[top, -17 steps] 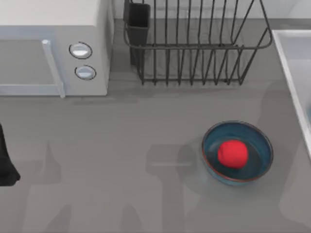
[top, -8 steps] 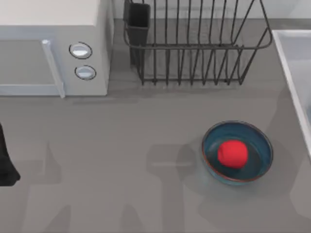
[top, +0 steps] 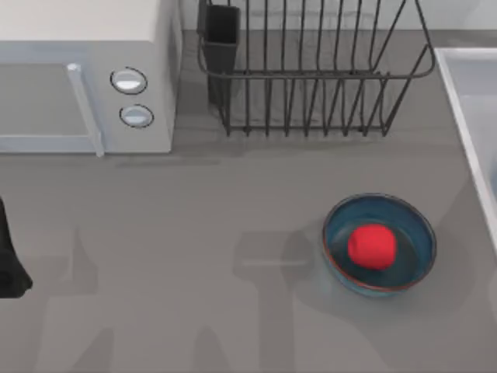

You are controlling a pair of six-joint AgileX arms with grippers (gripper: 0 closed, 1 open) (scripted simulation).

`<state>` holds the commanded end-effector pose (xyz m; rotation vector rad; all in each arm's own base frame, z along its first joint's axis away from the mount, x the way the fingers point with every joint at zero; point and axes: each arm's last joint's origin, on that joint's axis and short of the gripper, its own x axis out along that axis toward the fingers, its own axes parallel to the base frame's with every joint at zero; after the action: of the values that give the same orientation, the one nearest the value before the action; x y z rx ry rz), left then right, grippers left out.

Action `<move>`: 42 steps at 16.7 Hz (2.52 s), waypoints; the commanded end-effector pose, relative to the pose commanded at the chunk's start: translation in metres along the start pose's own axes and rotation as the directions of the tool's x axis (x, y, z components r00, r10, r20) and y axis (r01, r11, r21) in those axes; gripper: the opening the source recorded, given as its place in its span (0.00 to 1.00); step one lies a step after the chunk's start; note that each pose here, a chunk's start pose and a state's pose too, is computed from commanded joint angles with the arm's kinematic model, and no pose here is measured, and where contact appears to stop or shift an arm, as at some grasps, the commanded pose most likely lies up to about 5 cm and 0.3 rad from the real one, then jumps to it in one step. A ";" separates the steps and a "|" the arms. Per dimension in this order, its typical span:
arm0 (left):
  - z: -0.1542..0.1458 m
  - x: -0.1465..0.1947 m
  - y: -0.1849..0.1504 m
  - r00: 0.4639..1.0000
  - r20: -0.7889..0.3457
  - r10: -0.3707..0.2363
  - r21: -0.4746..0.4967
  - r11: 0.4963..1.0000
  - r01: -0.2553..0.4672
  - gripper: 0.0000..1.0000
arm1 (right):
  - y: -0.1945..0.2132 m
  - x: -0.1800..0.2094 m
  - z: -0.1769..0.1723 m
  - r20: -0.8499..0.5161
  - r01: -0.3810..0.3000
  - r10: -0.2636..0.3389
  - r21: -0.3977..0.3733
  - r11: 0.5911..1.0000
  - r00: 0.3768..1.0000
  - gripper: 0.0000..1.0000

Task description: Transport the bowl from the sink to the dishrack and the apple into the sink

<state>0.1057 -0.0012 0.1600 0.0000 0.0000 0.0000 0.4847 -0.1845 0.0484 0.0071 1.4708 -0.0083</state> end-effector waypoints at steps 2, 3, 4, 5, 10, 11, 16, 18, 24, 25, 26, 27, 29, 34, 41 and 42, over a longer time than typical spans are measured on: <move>0.000 0.000 0.000 1.000 0.000 0.000 0.000 1.000 0.000 1.00 | 0.000 0.000 0.000 0.000 0.000 0.000 0.000 1.000 1.000 0.92; 0.000 0.000 0.000 1.000 0.000 0.000 0.000 1.000 0.000 1.00 | 0.000 0.000 0.000 0.000 0.000 0.000 0.000 1.000 1.000 0.85; 0.000 0.000 0.000 1.000 0.000 0.000 0.000 1.000 0.000 1.00 | 0.000 0.000 0.000 0.000 0.000 0.000 0.000 1.000 1.000 0.77; 0.000 0.000 0.000 1.000 0.000 0.000 0.000 1.000 0.000 1.00 | 0.000 0.000 0.000 0.000 0.000 0.000 0.000 1.000 1.000 0.70; 0.000 0.000 0.000 1.000 0.000 0.000 0.000 1.000 0.000 1.00 | 0.000 0.000 0.000 0.000 0.000 0.000 0.000 1.000 1.000 0.32; 0.000 0.000 0.000 1.000 0.000 0.000 0.000 1.000 0.000 1.00 | 0.000 0.000 0.000 0.000 0.000 0.000 0.000 1.000 1.000 0.25; 0.000 0.000 0.000 1.000 0.000 0.000 0.000 1.000 0.000 1.00 | 0.000 0.000 0.000 0.000 0.000 0.000 0.000 1.000 1.000 0.00; 0.000 0.000 0.000 1.000 0.000 0.000 0.000 1.000 0.000 1.00 | 0.000 0.000 0.000 0.000 0.000 0.000 0.000 1.000 1.000 0.00; 0.000 0.000 0.000 1.000 0.000 0.000 0.000 1.000 0.000 1.00 | 0.001 -0.003 0.001 0.005 0.001 -0.001 -0.002 1.000 1.000 0.00; 0.000 0.000 0.000 1.000 0.000 0.000 0.000 1.000 0.000 1.00 | -0.001 -0.008 0.000 0.008 0.003 -0.003 -0.002 1.000 1.000 0.00; 0.000 0.000 0.000 1.000 0.000 0.000 0.000 1.000 0.000 1.00 | -0.005 -0.017 -0.002 0.013 0.006 -0.006 -0.002 1.000 1.000 0.00; 0.000 0.000 0.000 1.000 0.000 0.000 0.000 1.000 0.000 1.00 | -0.010 -0.030 -0.005 0.020 0.012 -0.011 -0.004 1.000 1.000 0.00; 0.000 0.000 0.000 1.000 0.000 0.000 0.000 1.000 0.000 1.00 | -0.022 -0.067 -0.016 0.035 0.024 -0.024 -0.008 1.000 0.999 0.00; 0.000 0.000 0.000 1.000 0.000 0.000 0.000 1.000 0.000 1.00 | -0.044 -0.190 -0.086 0.034 0.037 -0.037 -0.017 0.999 0.999 0.00; 0.000 0.000 0.000 1.000 0.000 0.000 0.000 1.000 0.000 1.00 | -0.015 -0.313 -0.230 0.008 0.014 -0.014 -0.006 1.000 1.000 0.00; 0.000 0.000 0.000 1.000 0.000 0.000 0.000 1.000 0.000 1.00 | -0.009 -0.320 -0.244 0.006 0.010 -0.010 -0.005 1.000 1.000 0.00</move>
<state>0.1057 -0.0012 0.1600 0.0000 0.0000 0.0000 0.2100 -0.1909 0.3426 -0.0040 1.4645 -0.0129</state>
